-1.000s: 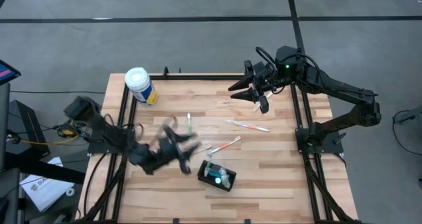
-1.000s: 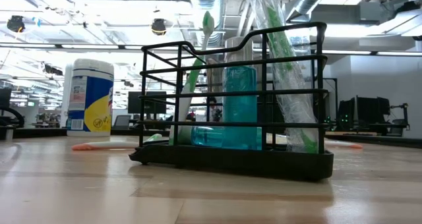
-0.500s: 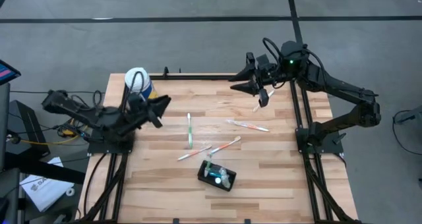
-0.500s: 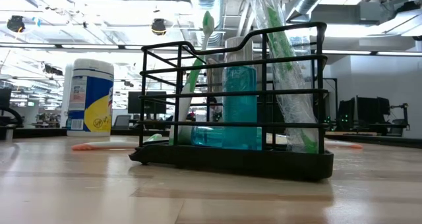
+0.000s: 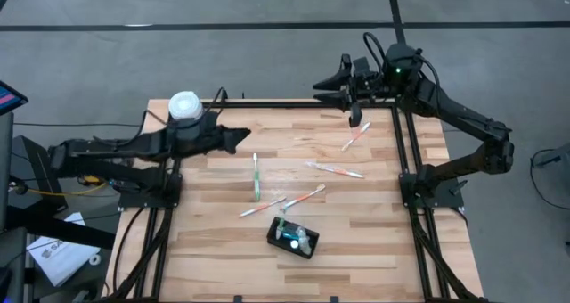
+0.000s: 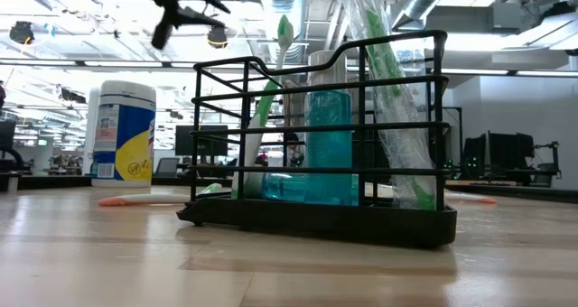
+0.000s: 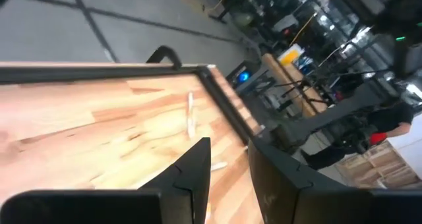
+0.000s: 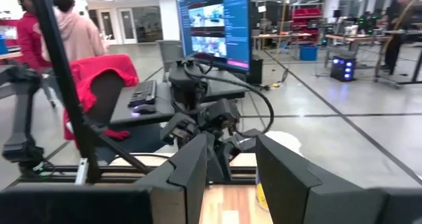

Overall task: Pick & Place toothbrushing station
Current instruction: Put the green toothbrush into the black wire organizer

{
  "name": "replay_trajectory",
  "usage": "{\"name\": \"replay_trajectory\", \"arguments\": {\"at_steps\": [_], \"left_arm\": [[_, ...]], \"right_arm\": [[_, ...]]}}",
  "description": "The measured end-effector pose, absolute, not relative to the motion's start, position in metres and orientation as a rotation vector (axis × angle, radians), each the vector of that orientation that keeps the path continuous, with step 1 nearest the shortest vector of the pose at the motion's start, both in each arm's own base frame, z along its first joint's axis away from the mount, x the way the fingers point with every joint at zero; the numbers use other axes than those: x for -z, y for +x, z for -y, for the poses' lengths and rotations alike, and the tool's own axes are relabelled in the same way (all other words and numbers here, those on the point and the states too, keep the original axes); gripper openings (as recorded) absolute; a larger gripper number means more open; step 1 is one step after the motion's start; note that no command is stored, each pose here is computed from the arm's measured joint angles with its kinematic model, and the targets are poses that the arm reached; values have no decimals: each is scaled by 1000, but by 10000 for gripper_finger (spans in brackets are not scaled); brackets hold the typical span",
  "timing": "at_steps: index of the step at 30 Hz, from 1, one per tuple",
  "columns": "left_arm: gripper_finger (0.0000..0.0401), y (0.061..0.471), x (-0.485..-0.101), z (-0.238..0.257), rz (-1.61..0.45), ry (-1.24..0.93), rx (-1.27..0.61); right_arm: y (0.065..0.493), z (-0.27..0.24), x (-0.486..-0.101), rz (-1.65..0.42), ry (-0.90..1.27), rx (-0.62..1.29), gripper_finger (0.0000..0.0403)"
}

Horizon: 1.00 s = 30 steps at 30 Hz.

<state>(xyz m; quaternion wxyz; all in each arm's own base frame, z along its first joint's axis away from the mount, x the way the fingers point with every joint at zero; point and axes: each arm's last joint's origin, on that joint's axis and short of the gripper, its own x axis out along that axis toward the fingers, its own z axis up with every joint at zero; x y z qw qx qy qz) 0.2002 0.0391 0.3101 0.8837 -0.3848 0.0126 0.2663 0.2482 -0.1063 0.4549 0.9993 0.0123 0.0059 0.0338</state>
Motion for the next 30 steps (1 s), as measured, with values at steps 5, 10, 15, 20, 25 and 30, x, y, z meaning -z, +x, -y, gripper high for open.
{"name": "replay_trajectory", "arguments": {"at_steps": [5, 10, 15, 20, 25, 30], "left_arm": [[98, 204, -293, -86, -77, -908, -627], [98, 211, -264, -129, -209, -999, -629], [98, 217, -232, -155, -356, -1075, -571], [97, 229, -214, -151, -478, -1147, -429], [98, 233, -206, -138, -579, -1166, -418], [109, 230, -198, -126, -704, -1198, -455]], "right_arm": [[243, 117, -455, -12, 25, -22, 122], [238, 127, -455, -11, 46, 27, 122], [236, 132, -455, -9, 83, 76, 122], [236, 132, -455, -9, 78, 77, 122], [236, 132, -454, -19, 57, 62, 122], [236, 131, -453, -27, 59, 20, 122]]}}
